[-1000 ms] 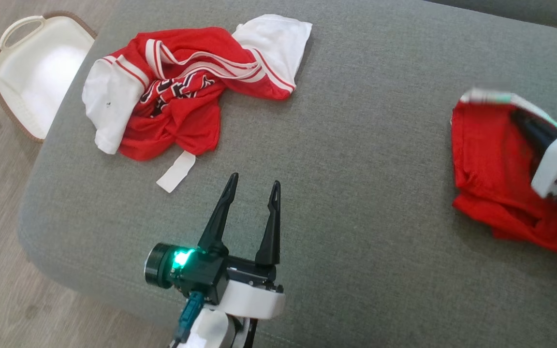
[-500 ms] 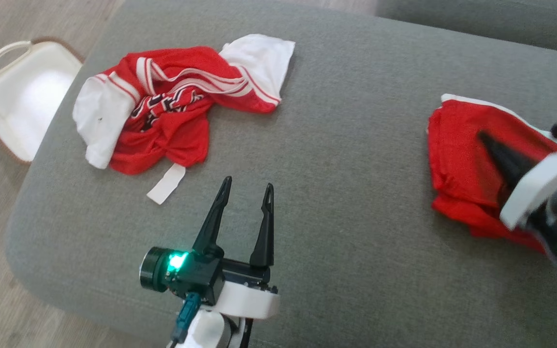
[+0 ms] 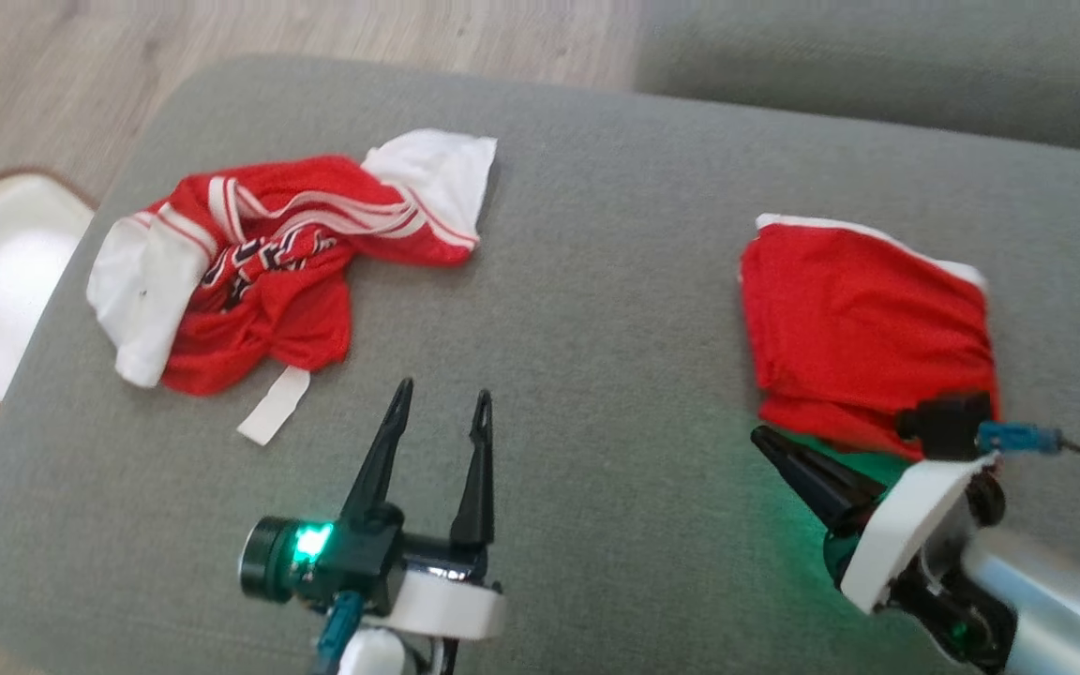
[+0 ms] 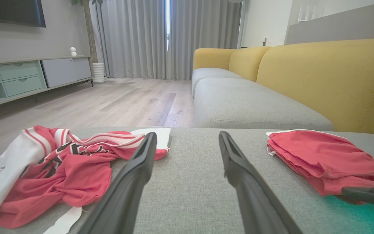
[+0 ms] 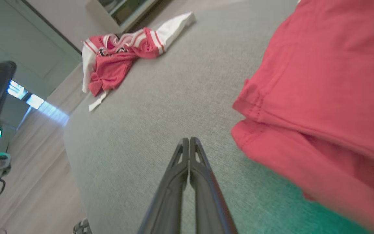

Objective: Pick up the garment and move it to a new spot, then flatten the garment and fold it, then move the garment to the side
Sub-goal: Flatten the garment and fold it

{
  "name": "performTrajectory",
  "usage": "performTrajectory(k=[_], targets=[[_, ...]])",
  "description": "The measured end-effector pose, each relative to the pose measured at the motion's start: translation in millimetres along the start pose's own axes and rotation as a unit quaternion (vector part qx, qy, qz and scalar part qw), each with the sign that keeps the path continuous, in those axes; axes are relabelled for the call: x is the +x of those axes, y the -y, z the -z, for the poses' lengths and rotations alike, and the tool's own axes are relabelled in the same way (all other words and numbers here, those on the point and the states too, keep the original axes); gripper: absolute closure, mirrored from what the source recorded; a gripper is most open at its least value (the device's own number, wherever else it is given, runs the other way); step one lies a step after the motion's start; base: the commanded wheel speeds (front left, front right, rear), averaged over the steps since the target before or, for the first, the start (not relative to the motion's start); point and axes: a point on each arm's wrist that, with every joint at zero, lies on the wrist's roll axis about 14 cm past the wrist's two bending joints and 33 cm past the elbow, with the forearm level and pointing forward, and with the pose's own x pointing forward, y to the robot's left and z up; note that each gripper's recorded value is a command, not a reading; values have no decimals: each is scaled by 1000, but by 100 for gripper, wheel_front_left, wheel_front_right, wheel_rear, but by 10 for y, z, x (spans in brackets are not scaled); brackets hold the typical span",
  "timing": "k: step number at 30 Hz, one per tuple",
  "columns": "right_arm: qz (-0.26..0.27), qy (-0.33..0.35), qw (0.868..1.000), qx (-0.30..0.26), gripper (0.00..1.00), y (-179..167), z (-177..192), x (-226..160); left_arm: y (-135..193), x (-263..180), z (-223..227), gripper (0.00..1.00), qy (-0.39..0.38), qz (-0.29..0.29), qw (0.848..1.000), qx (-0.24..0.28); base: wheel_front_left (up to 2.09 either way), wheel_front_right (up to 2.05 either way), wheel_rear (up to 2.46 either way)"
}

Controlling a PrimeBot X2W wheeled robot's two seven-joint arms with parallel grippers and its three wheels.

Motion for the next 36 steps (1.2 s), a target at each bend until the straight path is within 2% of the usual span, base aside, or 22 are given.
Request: performTrajectory(k=[1,2,5,8,13,15,21,26,36], targets=[[4,20,1000,-3,35,-8,-40,-38,2,-28,6,0,-1,1,1000,-2,0,0,0],[14,40,999,-12,0,19,-83,-84,1,-59,15,0,-1,1,1000,-1,0,0,0],[51,85,994,-53,0,155,-189,-249,6,-170,86,0,-11,2,1000,-6,0,0,0],[106,129,983,-81,0,339,-327,-466,32,-278,151,0,-20,6,1000,-15,0,0,0],[197,253,941,-107,0,477,-707,-997,94,-347,155,0,-19,23,1000,-10,0,0,0],[233,273,926,-116,0,480,-630,-1199,79,-347,91,0,-8,17,1000,-8,0,0,0],[312,293,896,-120,0,403,-295,-1581,56,-454,31,0,2,9,1000,-10,0,0,0],[334,308,884,-110,0,351,-241,-1687,12,-548,57,0,-1,2,1000,-4,0,0,0],[340,304,884,-102,0,348,-158,-1711,-2,-567,48,0,1,3,1000,-2,0,0,0]])
